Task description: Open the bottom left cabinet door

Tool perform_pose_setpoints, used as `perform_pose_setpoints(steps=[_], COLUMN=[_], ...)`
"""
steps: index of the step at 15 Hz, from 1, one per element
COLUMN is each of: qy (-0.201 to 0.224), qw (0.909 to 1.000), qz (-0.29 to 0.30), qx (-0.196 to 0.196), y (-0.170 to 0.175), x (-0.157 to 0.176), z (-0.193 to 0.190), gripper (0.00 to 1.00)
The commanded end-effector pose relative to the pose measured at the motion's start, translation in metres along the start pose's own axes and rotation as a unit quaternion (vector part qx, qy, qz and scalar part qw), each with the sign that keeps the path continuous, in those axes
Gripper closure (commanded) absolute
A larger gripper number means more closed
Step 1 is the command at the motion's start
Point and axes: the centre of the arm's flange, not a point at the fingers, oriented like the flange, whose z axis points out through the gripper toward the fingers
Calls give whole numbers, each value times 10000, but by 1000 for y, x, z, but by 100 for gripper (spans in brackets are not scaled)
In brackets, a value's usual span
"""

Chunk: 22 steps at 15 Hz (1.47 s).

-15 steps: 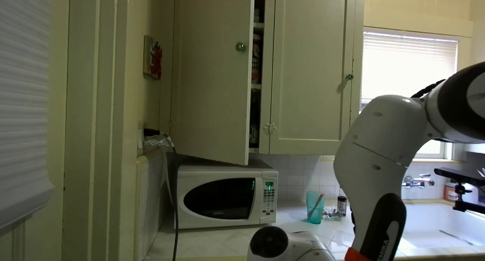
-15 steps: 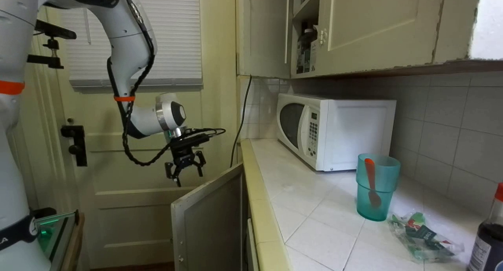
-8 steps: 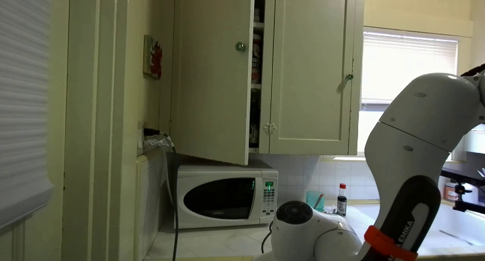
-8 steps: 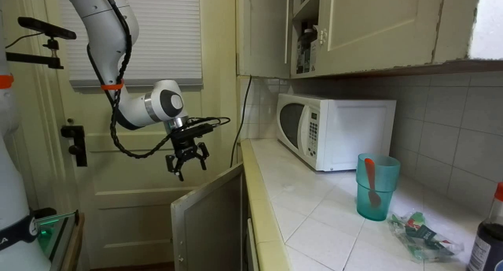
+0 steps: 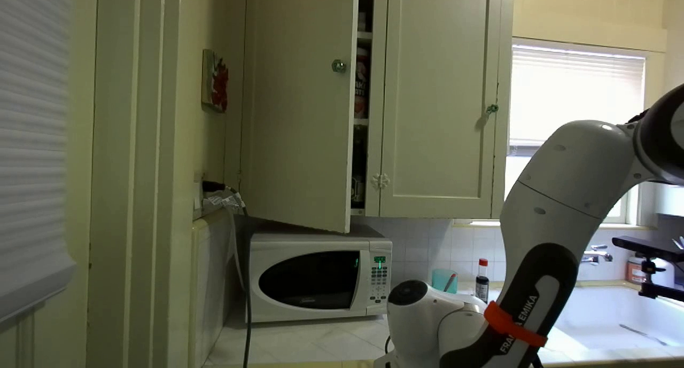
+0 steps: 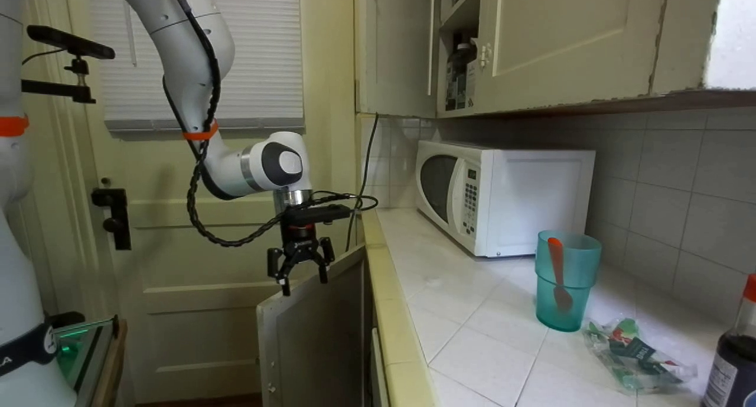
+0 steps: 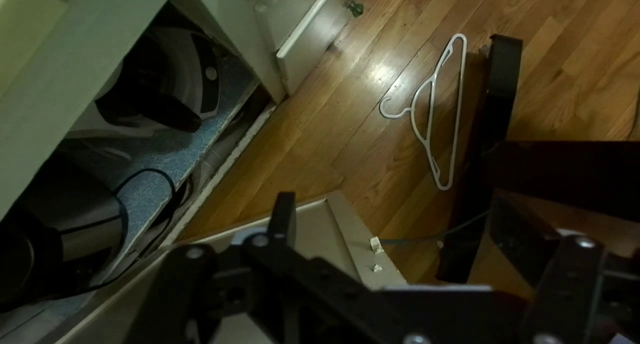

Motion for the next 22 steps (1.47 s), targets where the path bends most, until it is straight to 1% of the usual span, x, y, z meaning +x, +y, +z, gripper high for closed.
perform_pose_setpoints(steps=[1,4,5,6,7,9,10,11,12,15,17,19,22], qy=[-294,-654,-857,-925,-654,-767,-689,-740,-734,-625,-465,-323,-268], qw=[9995,9978,9960,9955,9977,9969,9968,9969,9972,9969,9958,9958,9959], qz=[-66,99,236,224,136,180,388,248,104,-325,-596,-689,-744], qx=[54,-78,-27,-1,-90,-33,-82,-117,-138,-360,-516,-508,-438], y=[26,37,39,40,27,31,25,30,38,52,59,62,62], x=[22,48,56,59,44,55,45,48,52,63,70,83,111], z=[27,47,55,60,38,49,50,53,57,65,68,72,75], gripper=[0,0,0,0,0,0,0,0,0,0,0,0,0])
